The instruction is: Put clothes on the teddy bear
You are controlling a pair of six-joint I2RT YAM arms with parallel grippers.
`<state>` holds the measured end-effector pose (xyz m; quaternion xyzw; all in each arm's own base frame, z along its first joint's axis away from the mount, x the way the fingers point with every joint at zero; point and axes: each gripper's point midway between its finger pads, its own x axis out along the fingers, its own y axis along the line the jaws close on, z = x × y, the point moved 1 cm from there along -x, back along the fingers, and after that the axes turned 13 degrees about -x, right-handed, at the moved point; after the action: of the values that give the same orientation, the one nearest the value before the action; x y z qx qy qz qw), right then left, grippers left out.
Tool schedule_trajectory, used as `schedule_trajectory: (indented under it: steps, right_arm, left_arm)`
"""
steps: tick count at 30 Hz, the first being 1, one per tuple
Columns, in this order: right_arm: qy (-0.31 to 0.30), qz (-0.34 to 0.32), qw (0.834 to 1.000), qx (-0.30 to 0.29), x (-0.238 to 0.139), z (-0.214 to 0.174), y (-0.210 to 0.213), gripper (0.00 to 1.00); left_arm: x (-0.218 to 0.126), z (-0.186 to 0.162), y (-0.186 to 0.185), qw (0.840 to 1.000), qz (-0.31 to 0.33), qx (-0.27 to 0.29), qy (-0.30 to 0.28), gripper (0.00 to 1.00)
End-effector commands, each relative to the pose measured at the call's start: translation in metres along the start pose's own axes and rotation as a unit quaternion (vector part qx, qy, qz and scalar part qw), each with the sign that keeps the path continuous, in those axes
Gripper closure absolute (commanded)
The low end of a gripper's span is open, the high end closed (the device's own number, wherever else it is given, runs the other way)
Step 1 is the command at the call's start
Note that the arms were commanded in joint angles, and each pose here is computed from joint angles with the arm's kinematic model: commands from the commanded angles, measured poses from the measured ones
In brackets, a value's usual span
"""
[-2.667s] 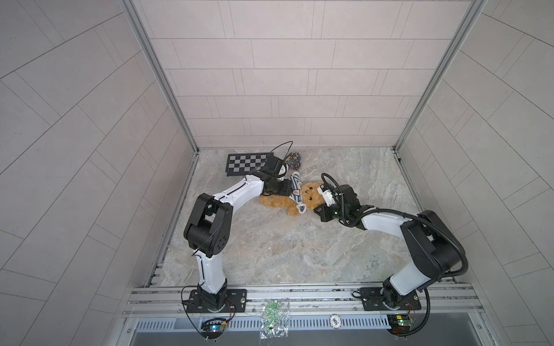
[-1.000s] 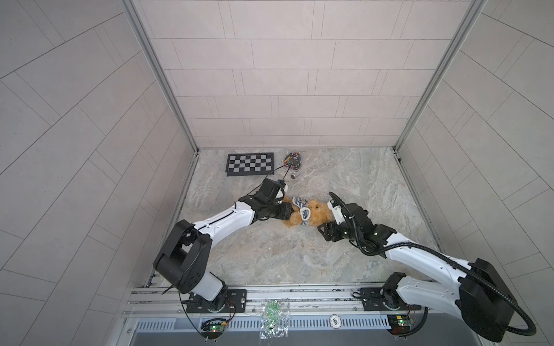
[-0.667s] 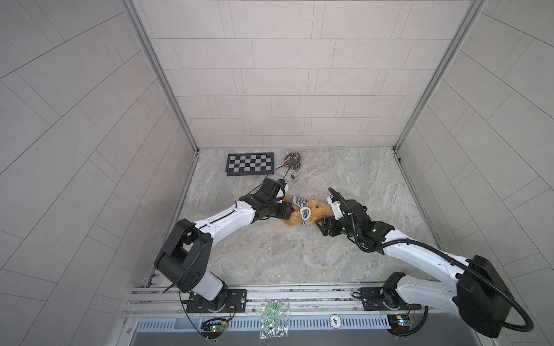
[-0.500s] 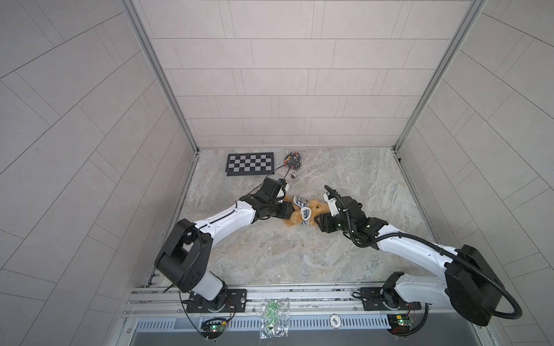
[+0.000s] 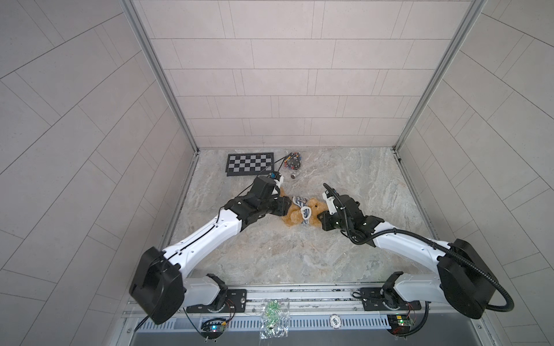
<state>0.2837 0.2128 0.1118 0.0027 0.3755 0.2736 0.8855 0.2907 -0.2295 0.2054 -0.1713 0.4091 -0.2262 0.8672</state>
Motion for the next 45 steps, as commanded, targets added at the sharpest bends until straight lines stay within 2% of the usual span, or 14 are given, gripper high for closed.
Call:
schedule_trajectory:
  steps: [1,3,6,9,16,22,31,45]
  right_arm:
    - [-0.017,0.010,1.000,0.007,-0.005,0.007,0.005,0.95]
    - [-0.012,0.013,1.000,0.010,-0.004,0.004,0.005,0.97]
    - [-0.011,0.015,1.000,0.013,-0.005,0.002,0.006,0.98]
    - [-0.012,0.012,1.000,0.013,-0.008,0.001,0.005,0.99]
    - [-0.016,0.012,1.000,0.008,-0.011,0.003,0.005,1.00]
    - [0.000,0.010,1.000,0.014,-0.008,-0.011,0.002,1.00]
    - [0.004,0.008,1.000,0.016,-0.007,-0.015,0.001,1.00]
    - [0.005,0.021,1.000,0.022,-0.003,-0.015,0.005,1.00]
  left_arm:
    - [-0.008,-0.007,-0.018,1.000,-0.019,-0.003,0.013,0.40]
    - [-0.003,-0.018,-0.040,0.998,-0.054,-0.002,0.036,0.44]
    - [0.009,-0.025,-0.057,0.997,-0.062,0.004,0.048,0.55]
    - [0.026,-0.032,-0.056,0.996,-0.056,-0.014,0.066,0.69]
    - [0.055,-0.070,-0.039,0.991,-0.041,-0.030,0.121,0.82]
    - [0.066,-0.086,-0.019,0.991,-0.012,-0.035,0.130,0.85]
    - [0.075,-0.084,-0.009,0.991,-0.003,-0.045,0.126,0.86]
    - [0.101,-0.055,-0.036,0.995,-0.032,-0.042,0.089,0.80]
